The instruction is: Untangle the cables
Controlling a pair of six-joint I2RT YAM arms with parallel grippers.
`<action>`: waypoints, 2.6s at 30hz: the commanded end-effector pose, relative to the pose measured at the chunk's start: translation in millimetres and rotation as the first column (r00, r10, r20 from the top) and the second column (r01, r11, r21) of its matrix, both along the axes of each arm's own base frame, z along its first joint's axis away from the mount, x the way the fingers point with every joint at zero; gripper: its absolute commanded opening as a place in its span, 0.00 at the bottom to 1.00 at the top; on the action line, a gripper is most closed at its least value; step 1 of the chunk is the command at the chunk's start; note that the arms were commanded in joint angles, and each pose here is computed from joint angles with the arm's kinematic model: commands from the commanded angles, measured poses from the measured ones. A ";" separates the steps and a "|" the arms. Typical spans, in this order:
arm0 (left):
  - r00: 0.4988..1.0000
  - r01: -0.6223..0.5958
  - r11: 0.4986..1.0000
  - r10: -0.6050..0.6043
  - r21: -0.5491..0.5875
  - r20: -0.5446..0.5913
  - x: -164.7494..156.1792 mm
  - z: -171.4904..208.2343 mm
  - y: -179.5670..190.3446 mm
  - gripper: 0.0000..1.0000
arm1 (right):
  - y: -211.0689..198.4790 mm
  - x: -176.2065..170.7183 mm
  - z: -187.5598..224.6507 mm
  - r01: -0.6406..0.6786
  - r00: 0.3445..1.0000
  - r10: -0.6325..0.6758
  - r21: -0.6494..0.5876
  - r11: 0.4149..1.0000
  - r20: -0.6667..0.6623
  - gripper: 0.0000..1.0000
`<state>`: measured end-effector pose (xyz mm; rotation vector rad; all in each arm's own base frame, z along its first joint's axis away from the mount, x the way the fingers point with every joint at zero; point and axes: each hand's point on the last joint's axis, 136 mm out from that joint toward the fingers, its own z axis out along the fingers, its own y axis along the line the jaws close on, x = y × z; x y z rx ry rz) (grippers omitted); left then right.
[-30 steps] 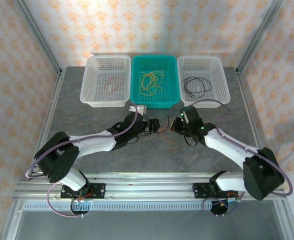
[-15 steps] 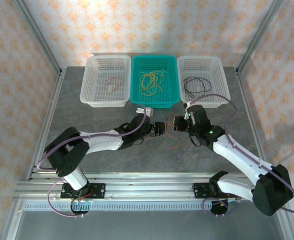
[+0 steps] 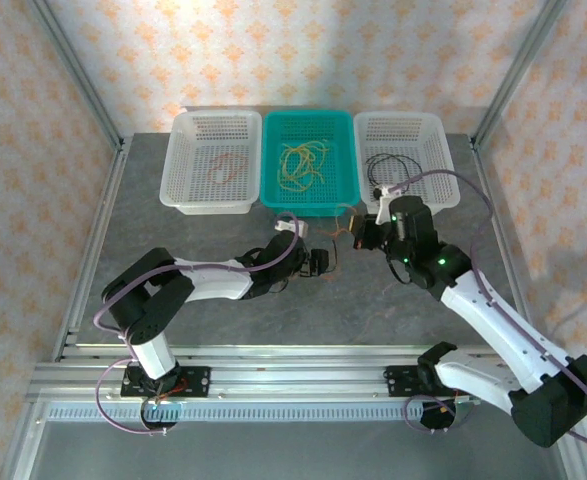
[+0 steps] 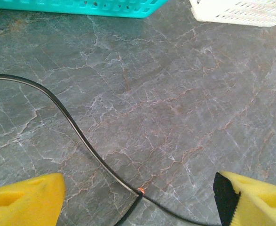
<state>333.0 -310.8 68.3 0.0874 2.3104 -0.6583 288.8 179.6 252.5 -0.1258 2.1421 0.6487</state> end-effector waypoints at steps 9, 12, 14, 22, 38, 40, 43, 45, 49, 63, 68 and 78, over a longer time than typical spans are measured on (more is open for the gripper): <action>1.000 0.019 0.999 -0.020 0.026 0.012 3.3 -12.3 -7.7 0.84 | -17.1 -8.4 65.7 0.021 0.991 -0.015 -0.043 0.999 0.130 0.00; 1.000 0.012 1.000 -0.012 0.013 0.024 1.5 -5.1 -4.5 0.84 | -25.8 -5.3 74.1 0.069 0.987 -0.059 -0.060 0.996 0.153 0.00; 0.999 -0.003 1.000 0.003 0.002 0.053 1.1 8.1 0.7 0.84 | -36.2 0.3 77.9 0.135 0.977 -0.121 -0.072 0.988 0.173 0.00; 0.972 -0.031 0.996 0.049 -0.083 0.230 2.5 104.3 24.9 0.82 | -76.0 16.3 75.1 0.365 0.909 -0.324 -0.127 0.922 0.263 0.00; 0.831 0.380 0.919 -0.290 -0.105 0.474 -1.8 237.8 53.4 0.80 | -2.1 12.7 51.9 -0.150 0.952 0.214 -0.279 0.948 0.217 0.00; 0.809 0.427 0.901 -0.341 -0.079 0.478 -4.9 241.8 50.1 0.79 | 7.8 11.4 50.8 -0.225 0.935 0.285 -0.269 0.936 0.210 0.00; 0.784 0.485 0.873 -0.414 -0.042 0.462 -7.9 242.6 42.4 0.79 | 25.1 6.7 47.7 -0.350 0.894 0.402 -0.252 0.902 0.199 0.00; 0.768 0.527 0.849 -0.457 -0.039 0.449 -10.5 242.1 36.5 0.78 | 36.1 3.1 46.7 -0.425 0.862 0.470 -0.237 0.874 0.190 0.00; 0.756 0.566 0.821 -0.483 -0.070 0.442 -14.4 241.5 29.2 0.76 | 50.2 -1.5 39.1 -0.518 0.824 0.547 -0.198 0.832 0.146 0.00; 0.693 0.691 0.717 -0.622 -0.090 0.366 -33.9 207.7 6.4 0.67 | 66.1 -26.4 29.6 -0.666 0.730 0.677 -0.121 0.736 0.095 0.00; 0.681 0.707 0.699 -0.634 -0.104 0.367 -33.0 207.2 1.6 0.57 | 64.7 -28.2 27.5 -0.669 0.730 0.679 -0.124 0.733 0.076 0.00; 0.680 0.708 0.700 -0.640 -0.093 0.358 -35.4 201.9 3.2 0.08 | 61.7 -23.2 25.0 -0.640 0.755 0.652 -0.134 0.756 0.074 0.00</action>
